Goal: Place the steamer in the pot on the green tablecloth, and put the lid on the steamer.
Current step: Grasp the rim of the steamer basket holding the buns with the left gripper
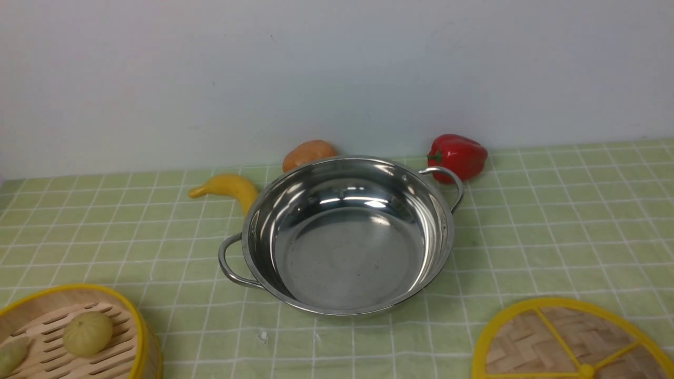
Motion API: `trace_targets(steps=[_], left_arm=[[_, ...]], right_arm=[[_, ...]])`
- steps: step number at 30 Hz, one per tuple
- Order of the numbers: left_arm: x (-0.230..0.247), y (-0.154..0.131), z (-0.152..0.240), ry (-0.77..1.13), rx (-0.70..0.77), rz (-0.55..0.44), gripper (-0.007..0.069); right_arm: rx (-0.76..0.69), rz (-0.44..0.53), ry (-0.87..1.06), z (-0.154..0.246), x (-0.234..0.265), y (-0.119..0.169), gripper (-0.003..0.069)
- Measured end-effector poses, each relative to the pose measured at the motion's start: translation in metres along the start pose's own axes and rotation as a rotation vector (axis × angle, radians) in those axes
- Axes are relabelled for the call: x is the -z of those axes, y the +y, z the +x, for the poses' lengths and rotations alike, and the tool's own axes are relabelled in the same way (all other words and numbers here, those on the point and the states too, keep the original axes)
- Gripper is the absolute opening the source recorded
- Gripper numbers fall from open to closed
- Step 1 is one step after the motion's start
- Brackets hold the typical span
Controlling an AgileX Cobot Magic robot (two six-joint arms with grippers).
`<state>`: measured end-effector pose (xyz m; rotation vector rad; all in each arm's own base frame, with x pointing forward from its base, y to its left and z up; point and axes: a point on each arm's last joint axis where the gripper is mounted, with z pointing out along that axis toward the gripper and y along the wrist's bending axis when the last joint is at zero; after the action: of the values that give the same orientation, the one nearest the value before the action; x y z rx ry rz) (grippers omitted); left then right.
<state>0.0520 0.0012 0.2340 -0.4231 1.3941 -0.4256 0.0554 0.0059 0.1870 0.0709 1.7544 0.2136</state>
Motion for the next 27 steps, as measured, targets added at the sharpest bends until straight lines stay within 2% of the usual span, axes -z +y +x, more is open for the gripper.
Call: trace_targets(steps=[3, 4, 5, 7, 8, 11, 12, 15, 20, 27], left_arm=[[0.002, -0.017, -0.018, 0.043, -0.079, 0.029, 0.0243], [-0.001, -0.029, -0.032, 0.148, -0.167, 0.035, 0.0243], [-0.001, -0.030, -0.031, 0.181, -0.188, 0.026, 0.0243], [-0.007, -0.038, -0.038, 0.340, -0.272, -0.005, 0.0243], [-0.013, -0.039, -0.039, 0.524, -0.323, -0.047, 0.0243], [-0.029, -0.040, -0.042, 0.885, -0.400, -0.142, 0.0244], [-0.031, -0.041, -0.043, 0.891, -0.409, -0.147, 0.0244], [-0.059, -0.037, -0.042, 1.167, -0.491, -0.168, 0.0244], [-0.095, -0.029, -0.029, 1.326, -0.559, -0.124, 0.0244], [-0.141, -0.014, -0.002, 1.479, -0.502, -0.133, 0.0244]], right_arm=[[0.000, 0.000, 0.000, 0.000, 0.000, 0.000, 0.0240], [0.000, 0.000, 0.000, 0.000, 0.000, 0.000, 0.0240], [0.000, 0.000, 0.000, 0.000, 0.000, 0.000, 0.0240], [0.000, 0.000, 0.000, 0.000, 0.000, 0.000, 0.0240], [0.000, 0.000, 0.000, 0.000, 0.000, 0.000, 0.0240], [0.000, 0.000, 0.000, 0.000, 0.000, 0.000, 0.0240], [0.000, 0.000, 0.000, 0.000, 0.000, 0.000, 0.0240], [0.000, 0.000, 0.000, 0.000, 0.000, 0.000, 0.0240], [0.000, 0.000, 0.000, 0.000, 0.000, 0.000, 0.0240], [0.002, 0.001, 0.000, 0.000, 0.000, 0.000, 0.0240]])
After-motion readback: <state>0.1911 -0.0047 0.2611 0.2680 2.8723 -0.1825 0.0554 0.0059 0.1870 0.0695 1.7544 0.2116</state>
